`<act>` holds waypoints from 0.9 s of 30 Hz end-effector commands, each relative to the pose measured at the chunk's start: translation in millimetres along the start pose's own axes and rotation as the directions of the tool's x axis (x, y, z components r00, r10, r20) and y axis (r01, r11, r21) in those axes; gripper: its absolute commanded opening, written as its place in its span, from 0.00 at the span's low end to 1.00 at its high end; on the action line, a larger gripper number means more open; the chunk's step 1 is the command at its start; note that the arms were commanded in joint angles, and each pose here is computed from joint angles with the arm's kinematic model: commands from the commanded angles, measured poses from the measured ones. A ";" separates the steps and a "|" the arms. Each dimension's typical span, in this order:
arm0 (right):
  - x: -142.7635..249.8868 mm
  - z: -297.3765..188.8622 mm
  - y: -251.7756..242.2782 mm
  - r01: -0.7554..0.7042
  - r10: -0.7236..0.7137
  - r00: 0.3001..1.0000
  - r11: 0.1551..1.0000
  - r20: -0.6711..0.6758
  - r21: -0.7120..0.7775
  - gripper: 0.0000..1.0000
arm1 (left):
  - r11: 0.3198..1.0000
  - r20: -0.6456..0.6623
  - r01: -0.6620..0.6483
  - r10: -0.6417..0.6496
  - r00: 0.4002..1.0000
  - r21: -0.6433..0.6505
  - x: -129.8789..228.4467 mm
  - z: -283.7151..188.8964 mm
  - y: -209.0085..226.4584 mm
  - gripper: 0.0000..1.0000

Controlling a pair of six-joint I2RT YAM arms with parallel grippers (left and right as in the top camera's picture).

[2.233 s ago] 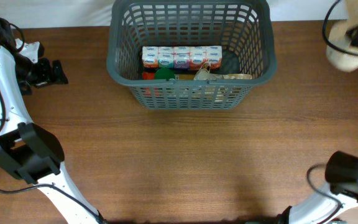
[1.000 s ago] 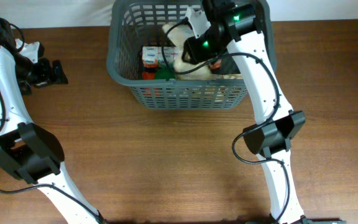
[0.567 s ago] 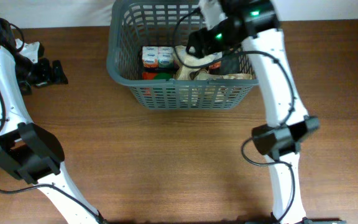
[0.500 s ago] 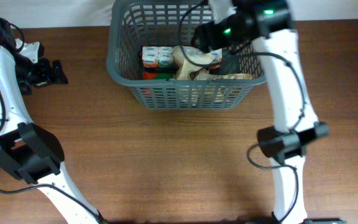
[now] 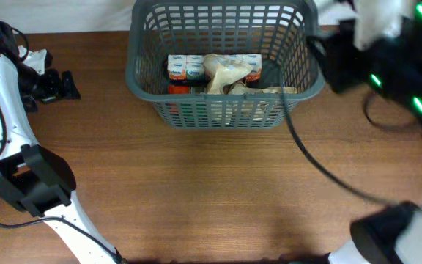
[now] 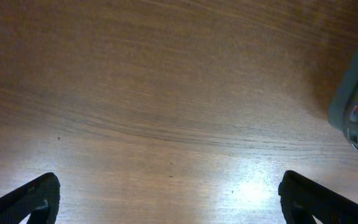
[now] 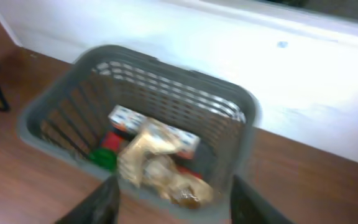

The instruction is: Pack container

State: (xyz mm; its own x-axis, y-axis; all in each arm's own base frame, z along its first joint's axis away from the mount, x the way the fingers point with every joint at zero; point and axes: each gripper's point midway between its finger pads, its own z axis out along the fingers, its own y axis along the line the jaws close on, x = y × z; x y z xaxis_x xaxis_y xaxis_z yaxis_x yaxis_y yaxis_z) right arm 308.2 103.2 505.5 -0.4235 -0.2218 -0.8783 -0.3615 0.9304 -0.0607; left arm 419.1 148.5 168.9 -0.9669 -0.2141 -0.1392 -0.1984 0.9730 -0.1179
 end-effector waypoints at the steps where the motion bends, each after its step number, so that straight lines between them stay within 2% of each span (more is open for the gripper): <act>1: 6.7 -84.1 -26.5 -0.063 0.043 0.992 0.981 0.116 0.182 0.50 | 1.000 -0.010 0.015 -0.015 1.000 0.001 1.3 3.4 2.6 0.99; 4: 16.8 -129.4 -29.6 -0.090 0.053 0.982 0.975 0.181 0.204 0.51 | 1.000 -0.010 0.015 -0.015 1.000 0.001 1.3 3.4 2.6 0.99; 8: 46.4 -174.2 -52.5 -0.120 0.053 0.979 0.930 0.194 0.348 0.53 | 1.000 -0.010 0.015 -0.015 1.000 0.001 1.3 3.4 2.6 0.99; 13: 96.5 -188.2 -56.9 -0.140 0.098 0.987 0.909 0.125 0.393 0.52 | 1.000 -0.010 0.015 -0.015 1.000 0.001 1.3 3.4 2.6 0.99; 17: 151.0 -158.0 -52.6 -0.171 0.198 0.980 0.900 -0.027 0.402 0.52 | 1.000 -0.010 0.015 -0.015 1.000 0.001 1.3 3.2 2.6 0.99; 21: 197.9 -109.7 -49.4 -0.185 0.287 0.941 0.882 -0.182 0.434 0.52 | 1.000 -0.010 0.015 -0.015 1.000 0.001 1.3 3.4 2.6 0.99; 24: 210.3 -59.6 -46.9 -0.184 0.299 0.929 0.884 -0.217 0.430 0.53 | 1.000 -0.010 0.015 -0.015 1.000 0.001 1.3 3.4 2.6 0.99; 27: 204.8 -13.3 -40.6 -0.209 0.293 0.940 0.900 -0.177 0.382 0.57 | 1.000 -0.010 0.015 -0.015 1.000 0.001 1.3 3.4 2.6 0.99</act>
State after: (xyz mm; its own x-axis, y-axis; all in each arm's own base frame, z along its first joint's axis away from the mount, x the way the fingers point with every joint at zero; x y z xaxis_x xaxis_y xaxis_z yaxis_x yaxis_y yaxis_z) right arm 210.2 5.5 354.3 -0.6406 -0.0140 -0.7677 0.0847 0.9924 -0.0888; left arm 419.1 148.6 168.8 -0.9669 -0.2141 -0.1391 -0.1985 0.9730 -0.1176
